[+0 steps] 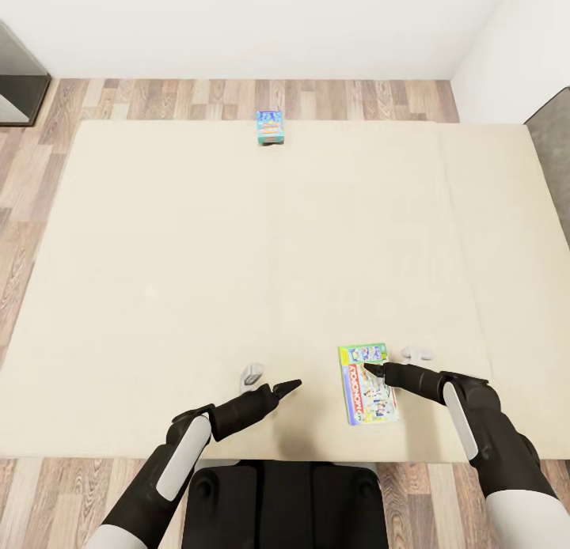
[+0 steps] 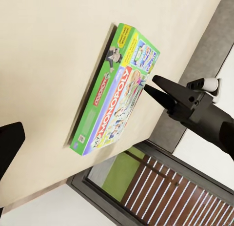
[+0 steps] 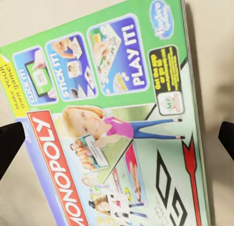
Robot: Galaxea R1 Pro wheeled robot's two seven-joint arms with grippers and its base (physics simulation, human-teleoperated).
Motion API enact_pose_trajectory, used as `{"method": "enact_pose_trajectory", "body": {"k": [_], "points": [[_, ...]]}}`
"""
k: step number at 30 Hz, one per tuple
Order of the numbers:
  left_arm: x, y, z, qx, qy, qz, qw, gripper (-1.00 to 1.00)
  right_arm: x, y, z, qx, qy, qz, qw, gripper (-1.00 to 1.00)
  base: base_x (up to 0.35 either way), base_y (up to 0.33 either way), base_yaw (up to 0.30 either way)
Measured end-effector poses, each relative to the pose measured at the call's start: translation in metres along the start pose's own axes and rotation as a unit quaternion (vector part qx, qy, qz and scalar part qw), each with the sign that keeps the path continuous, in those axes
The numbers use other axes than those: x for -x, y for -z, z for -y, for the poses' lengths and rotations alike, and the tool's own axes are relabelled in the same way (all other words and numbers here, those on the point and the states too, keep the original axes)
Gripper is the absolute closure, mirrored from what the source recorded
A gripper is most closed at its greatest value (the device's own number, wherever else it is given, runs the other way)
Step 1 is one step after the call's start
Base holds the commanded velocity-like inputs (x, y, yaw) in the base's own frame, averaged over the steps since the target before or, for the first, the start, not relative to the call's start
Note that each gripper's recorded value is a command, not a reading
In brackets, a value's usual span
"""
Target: Put all the toys in the child's room - the three board games (two on the bed and one on the table), the two jigsaw puzzles on the table, and the tennis ball on the table - inside the toy box on the table in the child's room.
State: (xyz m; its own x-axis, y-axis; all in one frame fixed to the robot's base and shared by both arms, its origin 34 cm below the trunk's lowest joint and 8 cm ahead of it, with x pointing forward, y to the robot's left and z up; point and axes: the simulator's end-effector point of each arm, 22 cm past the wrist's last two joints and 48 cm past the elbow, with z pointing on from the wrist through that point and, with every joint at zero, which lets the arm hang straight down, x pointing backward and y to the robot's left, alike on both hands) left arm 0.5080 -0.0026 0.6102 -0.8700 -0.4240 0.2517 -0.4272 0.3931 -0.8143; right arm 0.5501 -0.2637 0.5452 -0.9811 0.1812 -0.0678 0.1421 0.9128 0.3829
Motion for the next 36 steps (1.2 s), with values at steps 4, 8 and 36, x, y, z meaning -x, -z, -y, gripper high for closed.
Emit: {"method": "enact_pose_trajectory", "body": {"k": [4,8,36], "points": [[0.000,0.000,0.000,0.000,0.000,0.000,1.0000,-1.00,0.000,0.000,0.000,0.001,-0.001,0.000,1.0000,-1.00,0.000,0.000,0.000],[0.000,0.000,0.000,0.000,0.000,0.000,1.0000,-1.00,0.000,0.000,-0.001,0.003,-0.001,-0.001,1.0000,-1.00,0.000,0.000,0.000],[0.000,0.000,0.000,0.000,0.000,0.000,1.0000,-1.00,-0.007,0.002,-0.032,0.071,-0.011,-0.016,0.9972,-1.00,0.000,0.000,0.000]]}}
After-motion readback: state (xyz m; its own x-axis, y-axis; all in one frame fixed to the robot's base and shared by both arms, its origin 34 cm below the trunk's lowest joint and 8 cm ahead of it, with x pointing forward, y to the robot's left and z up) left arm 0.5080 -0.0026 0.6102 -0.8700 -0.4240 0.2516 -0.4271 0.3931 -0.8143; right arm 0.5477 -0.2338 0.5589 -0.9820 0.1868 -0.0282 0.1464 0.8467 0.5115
